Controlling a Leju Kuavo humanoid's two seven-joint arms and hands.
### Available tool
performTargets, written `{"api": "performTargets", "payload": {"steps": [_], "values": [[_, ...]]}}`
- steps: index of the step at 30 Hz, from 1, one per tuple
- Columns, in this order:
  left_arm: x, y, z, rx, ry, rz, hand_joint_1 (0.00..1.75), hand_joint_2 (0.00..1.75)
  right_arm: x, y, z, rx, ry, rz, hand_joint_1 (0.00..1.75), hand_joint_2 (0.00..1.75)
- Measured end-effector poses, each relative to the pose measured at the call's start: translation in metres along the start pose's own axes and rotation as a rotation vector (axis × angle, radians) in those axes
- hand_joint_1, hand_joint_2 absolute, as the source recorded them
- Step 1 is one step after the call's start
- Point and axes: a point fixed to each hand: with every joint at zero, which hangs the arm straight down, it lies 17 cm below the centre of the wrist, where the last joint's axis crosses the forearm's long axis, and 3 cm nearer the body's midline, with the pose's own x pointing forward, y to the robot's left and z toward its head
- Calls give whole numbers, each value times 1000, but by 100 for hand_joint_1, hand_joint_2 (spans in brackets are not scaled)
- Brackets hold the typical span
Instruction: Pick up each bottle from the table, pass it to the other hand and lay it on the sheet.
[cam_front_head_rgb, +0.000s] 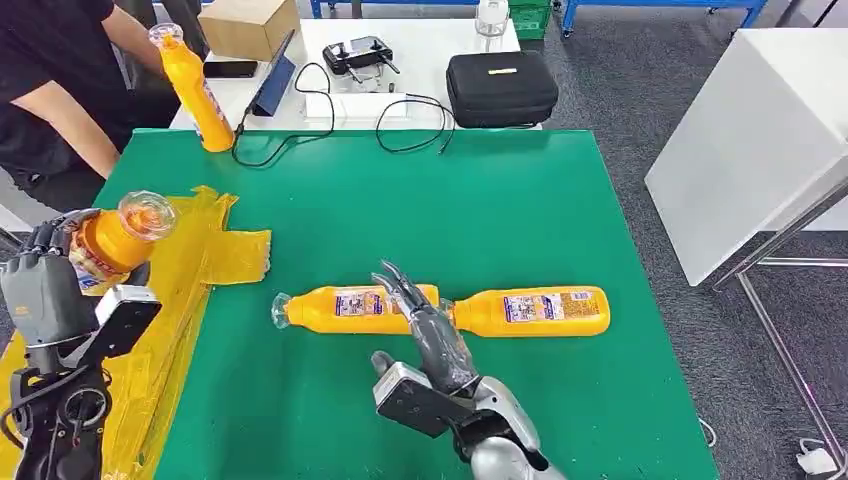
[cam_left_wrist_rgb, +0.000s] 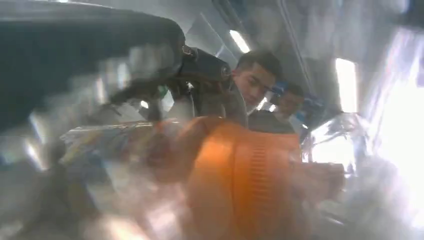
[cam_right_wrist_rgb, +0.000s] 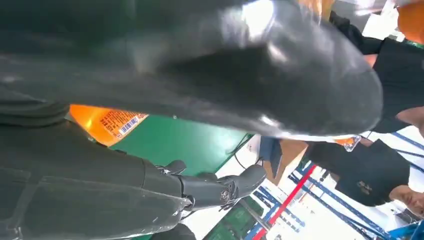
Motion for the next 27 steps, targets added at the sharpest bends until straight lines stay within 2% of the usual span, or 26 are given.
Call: {"api": "performTargets", "payload": {"steps": [2,5,10,12,13,14,16,17,20,27], "values": [[2,-20,1,-104,-59,-141,175,175,0,0,0,3,2,-8,0,0],[-1,-54,10,-266,-124,-238,175,175,0,4,0,22,7,-20,0,0],[-22,-105,43,-546,-235,-329,175,175,4,8,0,51,4,-29,0,0],[-35,-122,67,-682,-265,-315,175,175,7,12,-1,67,-2,-33,0,0],[-44,-136,92,-834,-280,-257,175,175,10,16,-1,84,-11,-45,0,0],[-50,-143,114,-928,-287,-221,175,175,13,19,-2,92,-20,-50,0,0],[-69,-145,146,-1021,-302,-214,175,175,19,22,-6,102,-34,-60,0,0],[-78,-146,156,-1046,-299,-218,175,175,21,24,-7,105,-38,-63,0,0],[-91,-143,165,-1073,-297,-240,175,175,23,26,-10,109,-42,-65,0,0],[-103,-139,171,-1100,-286,-266,175,175,26,31,-12,122,-50,-66,0,0]]}}
